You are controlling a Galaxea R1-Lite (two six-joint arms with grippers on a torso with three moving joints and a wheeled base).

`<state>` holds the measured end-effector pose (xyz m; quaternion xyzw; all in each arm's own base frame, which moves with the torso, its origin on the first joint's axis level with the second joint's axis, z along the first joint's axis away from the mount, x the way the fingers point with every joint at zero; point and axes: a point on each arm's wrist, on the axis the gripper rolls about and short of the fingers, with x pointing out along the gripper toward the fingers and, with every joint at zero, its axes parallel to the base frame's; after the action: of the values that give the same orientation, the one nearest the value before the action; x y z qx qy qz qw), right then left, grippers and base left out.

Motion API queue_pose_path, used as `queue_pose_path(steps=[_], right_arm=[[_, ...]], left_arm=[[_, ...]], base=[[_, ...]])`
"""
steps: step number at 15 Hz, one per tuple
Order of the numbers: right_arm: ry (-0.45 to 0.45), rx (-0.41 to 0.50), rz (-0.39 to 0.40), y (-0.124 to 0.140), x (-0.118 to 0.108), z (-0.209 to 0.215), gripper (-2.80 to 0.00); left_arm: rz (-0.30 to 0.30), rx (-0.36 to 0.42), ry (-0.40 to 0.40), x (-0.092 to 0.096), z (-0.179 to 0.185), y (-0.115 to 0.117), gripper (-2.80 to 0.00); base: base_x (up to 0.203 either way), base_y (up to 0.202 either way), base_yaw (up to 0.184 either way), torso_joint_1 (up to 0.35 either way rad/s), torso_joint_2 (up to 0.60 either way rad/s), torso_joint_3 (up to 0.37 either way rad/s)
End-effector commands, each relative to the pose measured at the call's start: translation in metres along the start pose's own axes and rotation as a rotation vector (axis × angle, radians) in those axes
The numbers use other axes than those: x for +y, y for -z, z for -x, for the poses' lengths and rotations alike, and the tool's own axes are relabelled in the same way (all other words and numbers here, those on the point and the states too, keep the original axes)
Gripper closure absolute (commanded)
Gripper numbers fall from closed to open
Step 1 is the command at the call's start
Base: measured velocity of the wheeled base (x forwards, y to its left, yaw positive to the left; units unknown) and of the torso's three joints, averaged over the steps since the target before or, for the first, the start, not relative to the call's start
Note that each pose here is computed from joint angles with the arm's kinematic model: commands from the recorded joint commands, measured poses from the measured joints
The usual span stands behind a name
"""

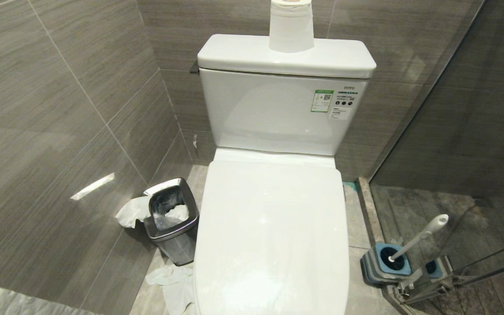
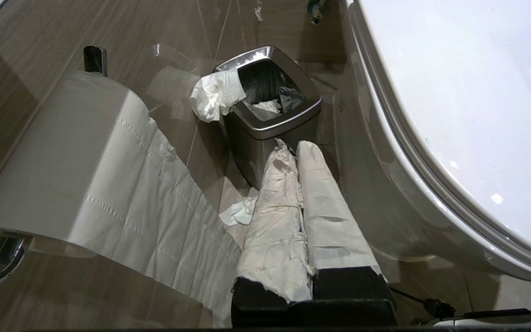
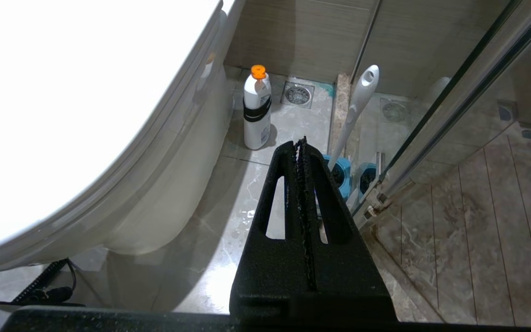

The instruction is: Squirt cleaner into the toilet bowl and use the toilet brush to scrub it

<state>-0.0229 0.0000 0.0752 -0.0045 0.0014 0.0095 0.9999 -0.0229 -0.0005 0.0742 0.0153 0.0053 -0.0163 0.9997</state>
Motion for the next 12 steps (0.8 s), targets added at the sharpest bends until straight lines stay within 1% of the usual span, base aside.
queue_pose_path(steps=[1,12], right_arm=[[-0.001,0.0,0.0,-0.0002,0.0,0.0,0.0],[-0.001,0.002,0.0,0.0002,0.0,-0.0001,0.0]], left_arm=[[0.0,0.001,0.0,0.0,-0.0001,0.0,0.0],[0.0,0.001,0.0,0.0,-0.0001,0.0,0.0]], base=[[0.0,0.0,0.0,0.0,0.0,0.0],[0.0,0.0,0.0,0.0,0.0,0.0]])
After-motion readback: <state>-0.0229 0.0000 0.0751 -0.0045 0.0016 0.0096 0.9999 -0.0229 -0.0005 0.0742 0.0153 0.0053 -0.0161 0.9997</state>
